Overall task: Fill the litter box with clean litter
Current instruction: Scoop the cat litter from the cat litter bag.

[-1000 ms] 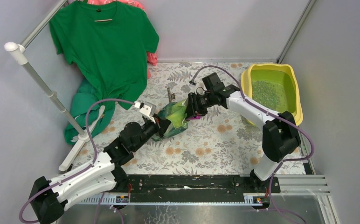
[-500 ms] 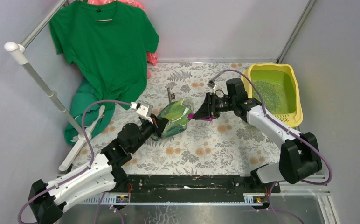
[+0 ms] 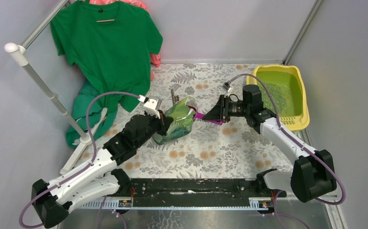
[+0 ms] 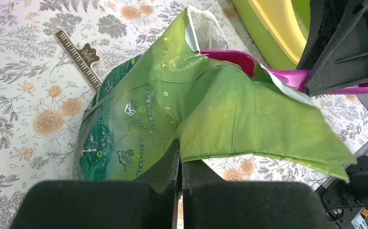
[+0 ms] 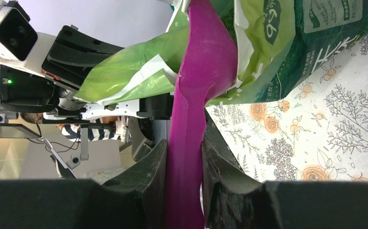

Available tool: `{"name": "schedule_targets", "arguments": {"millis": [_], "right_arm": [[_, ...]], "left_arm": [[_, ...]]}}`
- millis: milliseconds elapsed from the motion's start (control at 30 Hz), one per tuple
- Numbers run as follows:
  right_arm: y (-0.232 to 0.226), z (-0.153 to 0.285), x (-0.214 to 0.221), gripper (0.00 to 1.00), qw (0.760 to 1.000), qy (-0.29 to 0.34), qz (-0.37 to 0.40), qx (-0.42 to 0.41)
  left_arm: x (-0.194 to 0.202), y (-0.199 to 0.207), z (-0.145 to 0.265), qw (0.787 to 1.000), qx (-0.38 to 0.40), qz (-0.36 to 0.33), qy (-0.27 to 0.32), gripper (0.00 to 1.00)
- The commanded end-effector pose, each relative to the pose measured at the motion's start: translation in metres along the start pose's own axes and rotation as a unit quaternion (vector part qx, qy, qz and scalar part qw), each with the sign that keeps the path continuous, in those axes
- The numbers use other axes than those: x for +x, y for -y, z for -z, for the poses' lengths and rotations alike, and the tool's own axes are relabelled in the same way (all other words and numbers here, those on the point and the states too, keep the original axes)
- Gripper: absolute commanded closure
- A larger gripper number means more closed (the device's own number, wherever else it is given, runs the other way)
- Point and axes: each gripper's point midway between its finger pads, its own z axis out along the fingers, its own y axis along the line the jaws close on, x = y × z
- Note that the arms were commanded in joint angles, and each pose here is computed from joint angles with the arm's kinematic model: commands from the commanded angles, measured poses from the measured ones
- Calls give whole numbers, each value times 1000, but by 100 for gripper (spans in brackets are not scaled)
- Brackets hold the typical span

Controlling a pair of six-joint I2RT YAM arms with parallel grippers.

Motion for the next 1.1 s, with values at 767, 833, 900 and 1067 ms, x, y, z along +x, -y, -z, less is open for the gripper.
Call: {"name": "schedule_targets", "arguments": {"millis": [767, 833, 900, 1067], "right_arm": [[-12, 16, 8, 100, 993, 42, -56, -97], [-11, 13, 7, 100, 990, 43, -72, -109], [-12, 13, 4, 100, 988, 49, -81, -126], [-12, 12, 1, 100, 983, 62, -89, -147]], "left_arm": [[-101, -8, 33, 991, -6, 54, 122, 99], [-99, -7, 31, 991, -3, 56, 120, 99], [-97, -7, 29, 991, -2, 58, 117, 99], [-93, -9, 29, 991, -2, 60, 117, 99]]}}
